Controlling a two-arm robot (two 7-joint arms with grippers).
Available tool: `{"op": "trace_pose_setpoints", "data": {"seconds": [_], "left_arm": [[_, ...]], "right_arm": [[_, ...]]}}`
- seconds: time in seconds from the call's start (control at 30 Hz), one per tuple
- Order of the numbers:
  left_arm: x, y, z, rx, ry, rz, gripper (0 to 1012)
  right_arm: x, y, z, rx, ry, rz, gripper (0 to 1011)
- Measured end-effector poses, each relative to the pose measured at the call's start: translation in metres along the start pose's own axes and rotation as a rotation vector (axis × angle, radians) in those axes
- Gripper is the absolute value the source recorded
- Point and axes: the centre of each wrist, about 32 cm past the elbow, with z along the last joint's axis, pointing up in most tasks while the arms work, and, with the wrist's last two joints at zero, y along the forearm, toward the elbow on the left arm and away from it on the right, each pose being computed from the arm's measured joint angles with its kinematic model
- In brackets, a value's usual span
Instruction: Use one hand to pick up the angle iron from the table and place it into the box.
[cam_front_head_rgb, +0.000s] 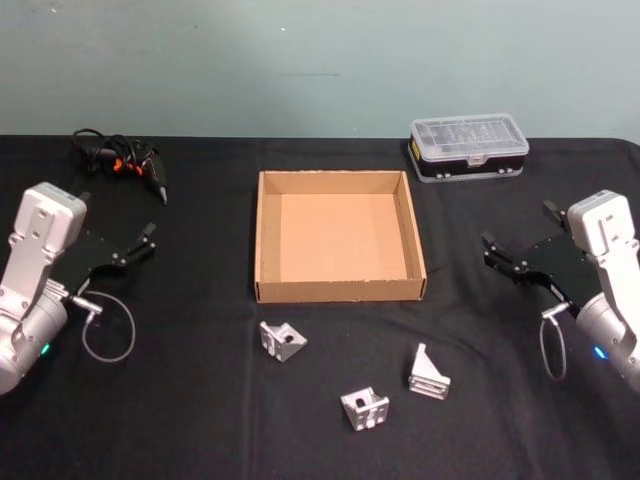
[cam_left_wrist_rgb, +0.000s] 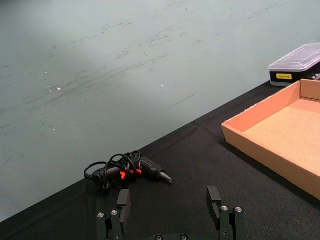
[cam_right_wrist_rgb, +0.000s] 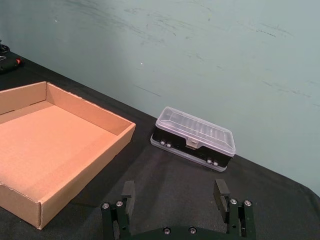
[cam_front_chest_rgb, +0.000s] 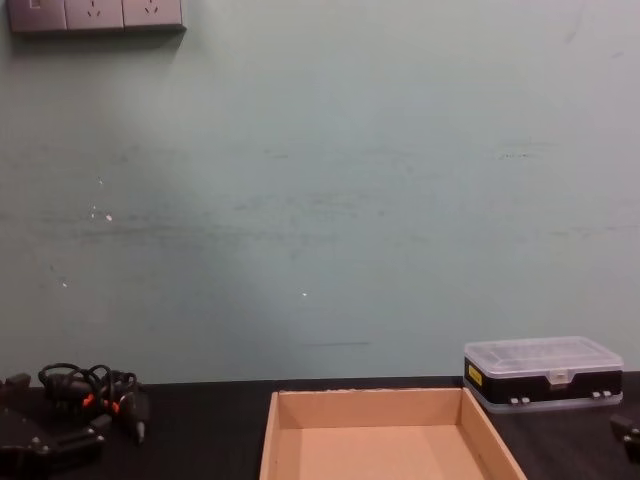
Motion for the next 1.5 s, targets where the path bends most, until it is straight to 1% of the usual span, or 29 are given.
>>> {"op": "trace_pose_setpoints", "data": {"seconds": [0.37, 0.57, 0.67, 0.83, 0.87, 0.93, 1.0, 1.07, 1.1, 1.17, 1.2, 1.27, 1.37, 1.4, 1.43, 1.5], "left_arm": [[0.0000, 0.0000, 0.0000, 0.000, 0.000, 0.000, 1000], [0.0000, 0.0000, 0.0000, 0.000, 0.000, 0.000, 1000], [0.0000, 0.0000, 0.0000, 0.000, 0.000, 0.000, 1000], [0.0000, 0.0000, 0.0000, 0.000, 0.000, 0.000, 1000], [0.0000, 0.0000, 0.0000, 0.000, 0.000, 0.000, 1000], [0.0000, 0.0000, 0.0000, 0.000, 0.000, 0.000, 1000], [0.0000, 0.0000, 0.0000, 0.000, 0.000, 0.000, 1000], [0.0000, 0.0000, 0.0000, 0.000, 0.000, 0.000, 1000], [0.0000, 0.0000, 0.0000, 0.000, 0.000, 0.000, 1000], [0.0000, 0.0000, 0.0000, 0.000, 0.000, 0.000, 1000], [0.0000, 0.0000, 0.0000, 0.000, 0.000, 0.000, 1000], [0.0000, 0.0000, 0.0000, 0.000, 0.000, 0.000, 1000], [0.0000, 0.0000, 0.0000, 0.000, 0.000, 0.000, 1000], [0.0000, 0.0000, 0.0000, 0.000, 0.000, 0.000, 1000], [0.0000, 0.0000, 0.0000, 0.000, 0.000, 0.000, 1000], [0.0000, 0.0000, 0.0000, 0.000, 0.000, 0.000, 1000]], "right_arm": [[0.000, 0.000, 0.000, 0.000, 0.000, 0.000, 1000], [0.001, -0.002, 0.000, 0.001, 0.009, -0.014, 1002], [0.004, -0.005, 0.001, 0.007, 0.023, -0.021, 1000], [0.011, -0.013, 0.005, 0.023, 0.066, -0.010, 1000], [0.015, -0.017, 0.007, 0.029, 0.090, 0.003, 1000], [0.019, -0.021, 0.009, 0.037, 0.108, 0.010, 1000], [0.027, -0.028, 0.013, 0.044, 0.133, 0.027, 1000], [0.032, -0.033, 0.016, 0.048, 0.152, 0.039, 1000], [0.038, -0.038, 0.020, 0.051, 0.178, 0.052, 1000], [0.043, -0.043, 0.024, 0.052, 0.196, 0.073, 1000], [0.046, -0.045, 0.026, 0.053, 0.201, 0.083, 1000], [0.056, -0.055, 0.035, 0.056, 0.207, 0.138, 1000], [0.063, -0.062, 0.042, 0.056, 0.203, 0.183, 1000], [0.066, -0.066, 0.047, 0.056, 0.199, 0.208, 1000], [0.066, -0.066, 0.047, 0.056, 0.199, 0.208, 1000], [0.072, -0.073, 0.054, 0.047, 0.191, 0.263, 1000]]}}
